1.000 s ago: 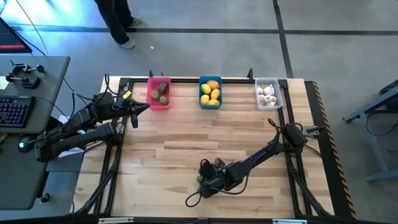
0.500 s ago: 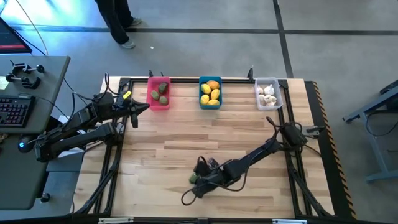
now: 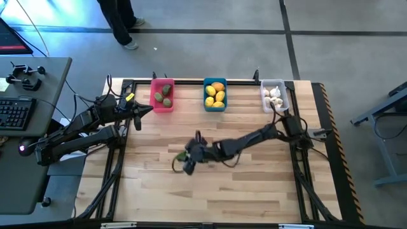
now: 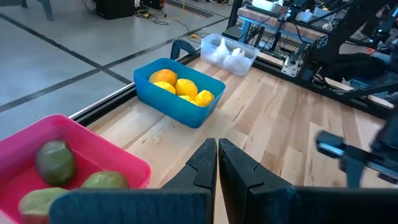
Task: Sort produce into baskets
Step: Put the lime into the red bin
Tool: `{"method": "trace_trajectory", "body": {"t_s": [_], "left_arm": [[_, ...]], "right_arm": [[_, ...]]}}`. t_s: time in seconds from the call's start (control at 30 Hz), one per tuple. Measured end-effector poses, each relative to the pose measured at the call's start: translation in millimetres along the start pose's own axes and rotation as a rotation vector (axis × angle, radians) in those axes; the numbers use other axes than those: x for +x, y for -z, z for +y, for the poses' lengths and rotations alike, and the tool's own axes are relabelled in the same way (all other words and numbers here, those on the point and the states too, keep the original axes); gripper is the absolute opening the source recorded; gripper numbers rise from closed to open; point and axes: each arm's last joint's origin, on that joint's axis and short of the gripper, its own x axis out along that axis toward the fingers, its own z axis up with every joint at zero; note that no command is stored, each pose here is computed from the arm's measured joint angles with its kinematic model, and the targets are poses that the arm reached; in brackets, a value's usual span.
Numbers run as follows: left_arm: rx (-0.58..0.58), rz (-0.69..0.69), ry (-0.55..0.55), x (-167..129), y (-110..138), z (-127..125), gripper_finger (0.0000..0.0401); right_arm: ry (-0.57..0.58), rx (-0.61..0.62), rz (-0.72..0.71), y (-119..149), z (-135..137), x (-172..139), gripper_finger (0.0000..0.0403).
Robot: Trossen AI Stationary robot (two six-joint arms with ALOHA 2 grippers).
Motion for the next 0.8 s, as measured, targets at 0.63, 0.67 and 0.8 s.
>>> {"method": "trace_trajectory", "body": {"t_s": [0.63,0.67,0.8], "left_arm": [[-0.019,-0.012,-0.091,0,0,3,0.0003],[-0.02,-0.013,-0.099,0,0,3,0.0003],[-0.046,-0.018,-0.109,0,0,3,0.0003]], "right_arm": [[-0.004,-0.126,-0.225,-119,-97,11,0.0167],[0.002,-0.129,-0.237,-124,-101,10,0.0167],[0.002,-0.123,-0.254,-135,-118,16,0.0167]]}}
